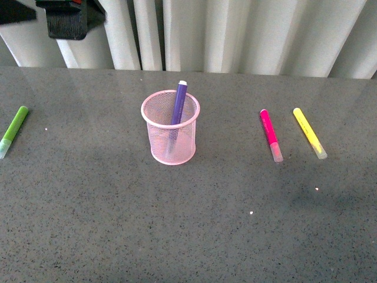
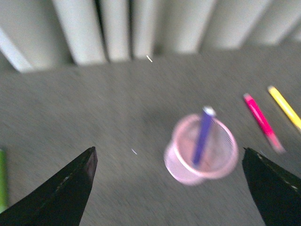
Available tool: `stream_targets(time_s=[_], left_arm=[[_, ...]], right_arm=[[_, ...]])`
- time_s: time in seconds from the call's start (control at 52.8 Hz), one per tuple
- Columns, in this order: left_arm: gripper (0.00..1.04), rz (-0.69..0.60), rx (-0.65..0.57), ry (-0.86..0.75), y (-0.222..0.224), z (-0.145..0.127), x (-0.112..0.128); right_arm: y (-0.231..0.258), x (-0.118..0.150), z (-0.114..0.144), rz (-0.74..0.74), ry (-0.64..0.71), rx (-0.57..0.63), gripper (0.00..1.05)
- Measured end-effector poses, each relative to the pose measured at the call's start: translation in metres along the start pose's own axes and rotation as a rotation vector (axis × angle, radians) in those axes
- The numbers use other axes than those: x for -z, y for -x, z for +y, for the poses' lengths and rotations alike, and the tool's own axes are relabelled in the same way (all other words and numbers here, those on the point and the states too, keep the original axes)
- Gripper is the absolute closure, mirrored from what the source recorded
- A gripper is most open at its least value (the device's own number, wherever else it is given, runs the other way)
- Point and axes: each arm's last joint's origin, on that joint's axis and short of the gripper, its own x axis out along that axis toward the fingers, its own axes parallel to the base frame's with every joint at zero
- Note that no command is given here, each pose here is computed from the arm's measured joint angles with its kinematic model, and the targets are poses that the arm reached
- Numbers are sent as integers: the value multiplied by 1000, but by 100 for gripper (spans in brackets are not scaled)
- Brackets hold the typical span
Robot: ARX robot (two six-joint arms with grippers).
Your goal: Insert purple and pink pens into pink cup
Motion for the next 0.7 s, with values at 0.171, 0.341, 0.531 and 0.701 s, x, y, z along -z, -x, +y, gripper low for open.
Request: stream_targets(time_s=[0.171,0.341,0.531,0.701], left_arm=[[44,-389,-235,32,28,16,30],[80,-439,-241,33,62,26,50],[101,-433,-239,29,83,31,71],[101,-428,-242,30,101,33,85]], right_arm=[[0,0,0,0,0,0,7],[0,0,0,0,0,0,7],[0,0,0,0,0,0,7],[0,0,0,0,0,0,7]])
